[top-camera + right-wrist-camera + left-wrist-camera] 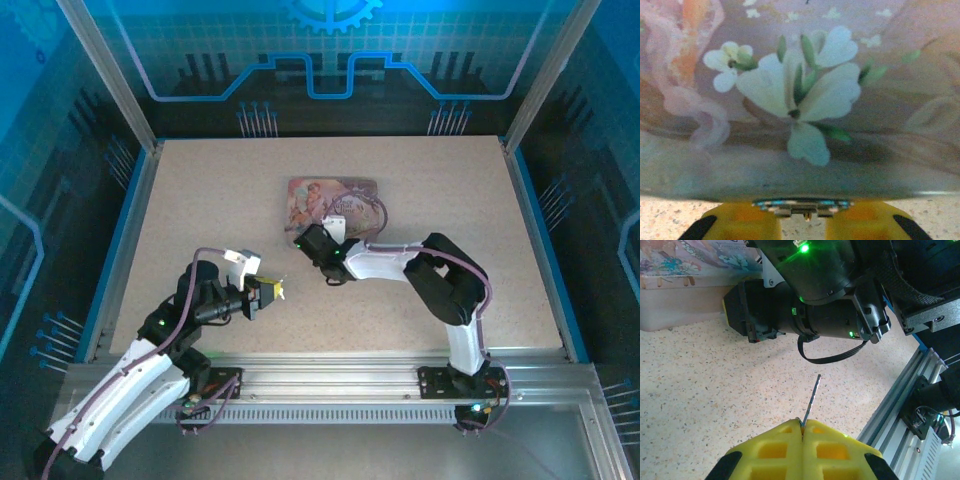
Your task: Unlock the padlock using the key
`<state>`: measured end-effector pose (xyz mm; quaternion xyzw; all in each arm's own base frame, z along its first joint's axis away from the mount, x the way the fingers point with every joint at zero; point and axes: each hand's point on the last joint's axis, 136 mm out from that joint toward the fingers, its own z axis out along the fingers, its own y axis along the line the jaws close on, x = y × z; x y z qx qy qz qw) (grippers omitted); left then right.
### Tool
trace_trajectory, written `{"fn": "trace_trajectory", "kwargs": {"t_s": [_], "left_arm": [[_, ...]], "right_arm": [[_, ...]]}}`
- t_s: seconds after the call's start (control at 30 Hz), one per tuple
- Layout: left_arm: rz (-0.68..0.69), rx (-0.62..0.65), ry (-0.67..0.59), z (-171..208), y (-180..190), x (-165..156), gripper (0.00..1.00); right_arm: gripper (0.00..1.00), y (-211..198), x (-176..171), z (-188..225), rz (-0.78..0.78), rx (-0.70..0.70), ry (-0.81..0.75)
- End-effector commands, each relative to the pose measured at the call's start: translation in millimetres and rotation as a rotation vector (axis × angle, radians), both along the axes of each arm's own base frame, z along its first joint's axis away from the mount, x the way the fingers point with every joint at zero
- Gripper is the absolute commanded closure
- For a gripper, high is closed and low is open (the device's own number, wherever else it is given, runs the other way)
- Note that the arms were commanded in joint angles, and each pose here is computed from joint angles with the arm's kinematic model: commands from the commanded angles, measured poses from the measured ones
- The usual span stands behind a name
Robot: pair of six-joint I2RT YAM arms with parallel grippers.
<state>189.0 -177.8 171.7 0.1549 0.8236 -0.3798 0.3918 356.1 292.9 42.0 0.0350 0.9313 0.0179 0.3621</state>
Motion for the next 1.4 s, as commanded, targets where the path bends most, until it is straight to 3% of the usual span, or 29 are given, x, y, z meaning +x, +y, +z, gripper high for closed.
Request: {"fn": "trace_trajectory", "kwargs": {"t_s": [0.0,0.43,0.83,1.37], "left_arm": [[-0.023,0.000,-0.005,-8,-3,1,1.00],[-0.111,0.077,-0.133,-22,-34,28,1.00],[-0.108,0.027,-0.160,-49,-66,76,1.00],[-0.060,-0.048,-0.256,-72,-67,108,1.00]], "right_arm": [[0.86,2,-2,16,0.046,0.054,0.028],[0.94,21,-13,42,0.203,0.322,0.237],[0.96,22,-13,75,0.266,0.499,0.289],[0.98,15,-15,89,0.299,0.664,0.338]]}}
